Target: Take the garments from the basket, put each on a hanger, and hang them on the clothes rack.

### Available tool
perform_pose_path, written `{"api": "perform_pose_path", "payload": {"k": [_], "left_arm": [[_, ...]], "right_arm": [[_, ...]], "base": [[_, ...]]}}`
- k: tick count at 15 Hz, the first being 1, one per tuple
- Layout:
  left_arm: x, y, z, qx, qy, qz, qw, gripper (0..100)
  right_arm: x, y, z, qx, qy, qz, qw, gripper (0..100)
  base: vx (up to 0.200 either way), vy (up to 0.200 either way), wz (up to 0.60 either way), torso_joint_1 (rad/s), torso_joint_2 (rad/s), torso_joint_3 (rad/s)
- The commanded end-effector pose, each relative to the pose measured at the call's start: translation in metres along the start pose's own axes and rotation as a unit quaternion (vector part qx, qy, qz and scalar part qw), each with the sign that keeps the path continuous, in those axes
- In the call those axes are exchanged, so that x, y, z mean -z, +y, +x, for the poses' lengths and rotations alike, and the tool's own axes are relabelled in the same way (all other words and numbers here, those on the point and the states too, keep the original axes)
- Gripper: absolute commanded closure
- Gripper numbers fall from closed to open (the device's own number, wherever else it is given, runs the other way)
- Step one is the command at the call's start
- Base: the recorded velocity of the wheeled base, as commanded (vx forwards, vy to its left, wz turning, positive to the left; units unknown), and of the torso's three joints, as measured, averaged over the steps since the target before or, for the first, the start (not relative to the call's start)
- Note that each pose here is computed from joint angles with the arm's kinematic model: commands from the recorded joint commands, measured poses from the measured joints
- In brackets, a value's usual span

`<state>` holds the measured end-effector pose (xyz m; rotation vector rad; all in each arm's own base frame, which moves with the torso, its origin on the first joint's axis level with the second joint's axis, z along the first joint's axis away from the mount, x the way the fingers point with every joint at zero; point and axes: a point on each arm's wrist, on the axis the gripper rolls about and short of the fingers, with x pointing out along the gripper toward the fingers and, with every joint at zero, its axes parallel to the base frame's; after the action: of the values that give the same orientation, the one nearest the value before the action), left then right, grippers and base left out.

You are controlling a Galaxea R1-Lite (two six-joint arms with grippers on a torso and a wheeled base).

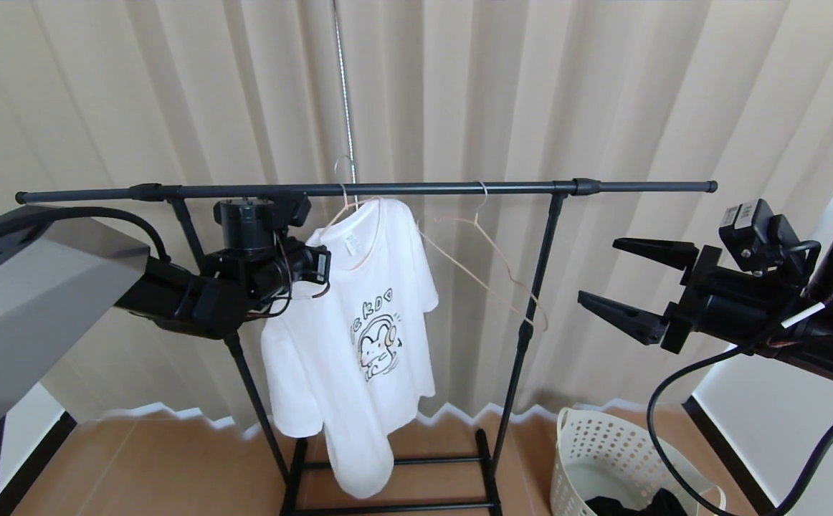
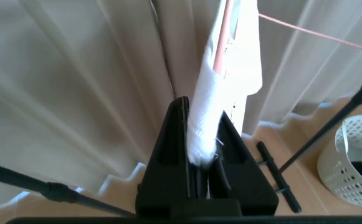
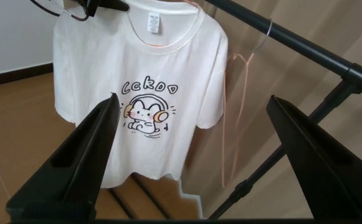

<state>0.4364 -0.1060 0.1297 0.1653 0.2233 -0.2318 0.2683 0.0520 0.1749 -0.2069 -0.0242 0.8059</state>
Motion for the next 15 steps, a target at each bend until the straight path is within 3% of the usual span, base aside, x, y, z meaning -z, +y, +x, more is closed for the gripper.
{"api": "perform_pose_path", "payload": {"k": [1, 10, 11, 15], "left_arm": [[0.013, 0.002, 0.015, -0.004, 0.009, -0.002, 1.0, 100], [0.026, 0.001, 0.024, -0.009, 0.024, -0.002, 0.9997, 100], [0.026, 0.001, 0.024, -0.008, 0.023, -0.002, 0.9997, 0], [0.025, 0.004, 0.02, -0.009, 0.025, -0.004, 0.9996, 0]], "right_arm": [[0.0, 0.0, 0.0, 0.0, 0.0, 0.0, 1.0, 0], [0.001, 0.0, 0.0, 0.0, 0.001, 0.001, 1.0, 0], [0.001, 0.0, 0.0, 0.0, 0.001, 0.0, 1.0, 0], [0.001, 0.0, 0.001, 0.0, 0.001, 0.001, 1.0, 0]], "base": [[0.0, 0.0, 0.0, 0.0, 0.0, 0.0], [0.0, 0.0, 0.0, 0.0, 0.0, 0.0], [0.0, 0.0, 0.0, 0.0, 0.0, 0.0], [0.0, 0.0, 0.0, 0.0, 0.0, 0.0]]}}
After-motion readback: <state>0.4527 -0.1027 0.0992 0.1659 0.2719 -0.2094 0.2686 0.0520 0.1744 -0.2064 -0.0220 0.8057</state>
